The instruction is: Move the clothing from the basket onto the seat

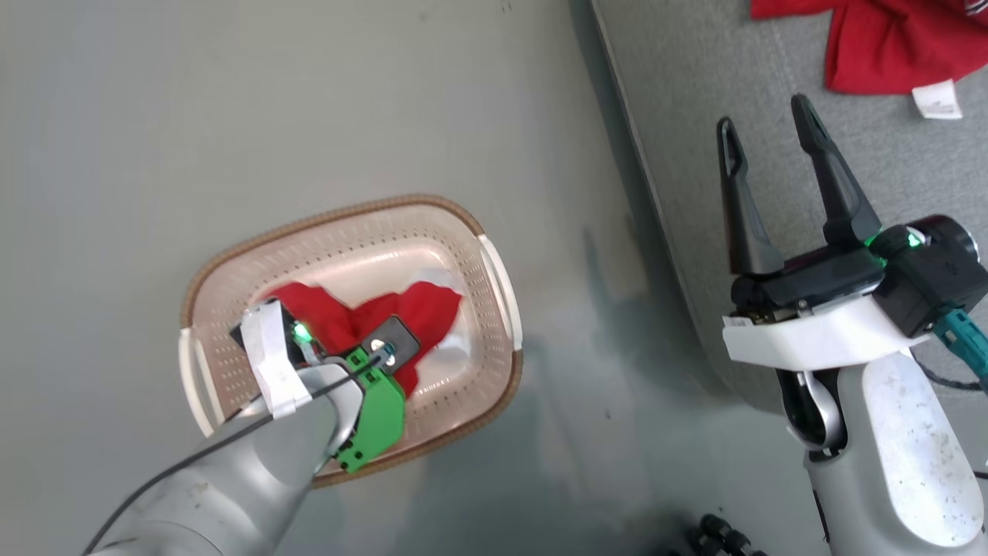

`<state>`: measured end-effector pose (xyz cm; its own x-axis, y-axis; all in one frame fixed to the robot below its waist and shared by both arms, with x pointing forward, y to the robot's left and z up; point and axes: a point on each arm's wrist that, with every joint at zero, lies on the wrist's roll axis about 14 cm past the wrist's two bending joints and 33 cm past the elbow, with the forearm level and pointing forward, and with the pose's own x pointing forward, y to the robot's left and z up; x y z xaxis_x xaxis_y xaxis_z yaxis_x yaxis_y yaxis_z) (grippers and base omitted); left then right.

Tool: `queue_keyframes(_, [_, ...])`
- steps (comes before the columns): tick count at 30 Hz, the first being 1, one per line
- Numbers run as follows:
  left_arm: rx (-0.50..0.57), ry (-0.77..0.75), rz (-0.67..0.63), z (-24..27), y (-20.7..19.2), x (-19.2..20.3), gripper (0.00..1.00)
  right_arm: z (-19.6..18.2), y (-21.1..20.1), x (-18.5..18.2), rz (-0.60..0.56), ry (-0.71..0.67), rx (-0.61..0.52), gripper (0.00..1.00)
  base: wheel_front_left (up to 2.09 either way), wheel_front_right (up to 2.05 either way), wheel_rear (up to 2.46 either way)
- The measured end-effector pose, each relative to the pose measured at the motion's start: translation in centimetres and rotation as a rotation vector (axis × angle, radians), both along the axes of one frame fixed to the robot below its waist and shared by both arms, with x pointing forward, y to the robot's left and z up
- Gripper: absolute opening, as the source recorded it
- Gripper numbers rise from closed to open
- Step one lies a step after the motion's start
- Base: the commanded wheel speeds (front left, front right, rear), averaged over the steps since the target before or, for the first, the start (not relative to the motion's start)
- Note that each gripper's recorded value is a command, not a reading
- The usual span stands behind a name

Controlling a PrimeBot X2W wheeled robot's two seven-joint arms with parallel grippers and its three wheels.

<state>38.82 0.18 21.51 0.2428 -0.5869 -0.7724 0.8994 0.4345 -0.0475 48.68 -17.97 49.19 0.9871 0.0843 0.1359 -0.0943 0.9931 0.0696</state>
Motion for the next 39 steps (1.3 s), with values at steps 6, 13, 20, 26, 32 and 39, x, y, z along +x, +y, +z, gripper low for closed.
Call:
queue_keyframes(6, [-0.101, -0.069, 0.050, 4.3, -1.3, 0.1, 0.00, 2.1, 0.2, -1.6, 0.000, -0.033, 0.007, 1.00, 0.00, 0.00, 0.00])
queue_keyframes(13, [-0.192, -0.150, 0.127, 9.1, -1.8, 1.0, 0.00, 4.3, 0.7, -3.2, 0.007, -0.072, 0.018, 1.00, 0.00, 0.00, 0.00])
queue_keyframes(20, [-0.347, -0.271, 0.202, 15.7, -2.8, 2.9, 0.00, 5.4, 1.4, -5.0, 0.023, -0.088, 0.031, 1.00, 0.00, 0.00, 0.00])
queue_keyframes(26, [-0.456, -0.393, 0.273, 21.1, -2.3, 4.2, 0.00, 6.4, 2.0, -6.3, 0.038, -0.107, 0.039, 1.00, 0.00, 0.00, 0.00])
queue_keyframes(32, [-0.571, -0.522, 0.302, 26.9, -2.4, 4.9, 0.00, 7.3, 2.4, -7.5, 0.050, -0.126, 0.047, 1.00, 0.00, 0.00, 0.00])
queue_keyframes(39, [-0.686, -0.648, 0.296, 32.8, -2.7, 5.0, 0.00, 8.1, 2.8, -8.6, 0.060, -0.143, 0.059, 1.00, 0.00, 0.00, 0.00])
